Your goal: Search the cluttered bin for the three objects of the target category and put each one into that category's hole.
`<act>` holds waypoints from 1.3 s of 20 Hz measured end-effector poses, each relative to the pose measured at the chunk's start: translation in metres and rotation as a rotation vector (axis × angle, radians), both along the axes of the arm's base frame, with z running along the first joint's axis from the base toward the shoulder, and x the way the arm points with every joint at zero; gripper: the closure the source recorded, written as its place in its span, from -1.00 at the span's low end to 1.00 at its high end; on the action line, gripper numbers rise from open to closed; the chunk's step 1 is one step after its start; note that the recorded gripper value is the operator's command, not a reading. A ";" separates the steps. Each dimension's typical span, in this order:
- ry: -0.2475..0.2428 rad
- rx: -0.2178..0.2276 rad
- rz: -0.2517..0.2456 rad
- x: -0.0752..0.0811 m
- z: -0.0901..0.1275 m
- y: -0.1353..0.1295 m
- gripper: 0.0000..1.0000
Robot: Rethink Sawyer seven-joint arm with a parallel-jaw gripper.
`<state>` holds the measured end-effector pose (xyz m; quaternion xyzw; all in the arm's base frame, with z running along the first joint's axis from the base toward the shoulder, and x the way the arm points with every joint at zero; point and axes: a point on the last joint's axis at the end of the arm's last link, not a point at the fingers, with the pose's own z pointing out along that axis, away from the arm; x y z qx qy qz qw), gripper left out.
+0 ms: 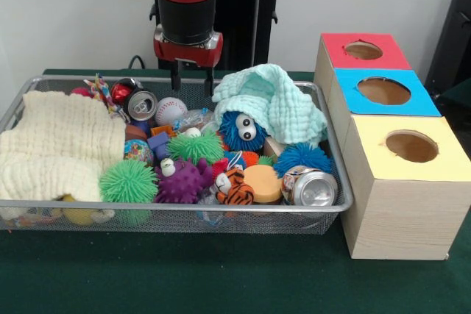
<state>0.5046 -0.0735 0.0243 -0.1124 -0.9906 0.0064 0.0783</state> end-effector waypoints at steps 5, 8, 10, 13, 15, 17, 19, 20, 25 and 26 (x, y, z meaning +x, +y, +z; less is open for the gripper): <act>0.008 0.004 -0.005 -0.005 -0.001 -0.001 -1.00; 0.015 0.007 -0.008 -0.009 -0.001 0.000 -1.00; 0.019 0.009 -0.010 -0.011 -0.001 0.000 -1.00; 0.023 0.011 -0.011 -0.013 -0.002 0.000 -1.00; 0.023 0.011 -0.011 -0.013 -0.002 0.000 -1.00; 0.023 0.012 -0.011 -0.013 -0.002 0.000 -1.00; 0.023 0.011 -0.011 -0.013 -0.002 0.000 -1.00; 0.023 0.011 -0.011 -0.013 -0.002 0.000 -1.00; 0.035 0.012 -0.013 -0.006 -0.006 -0.004 -1.00; 0.043 0.013 -0.014 -0.004 -0.008 -0.006 -1.00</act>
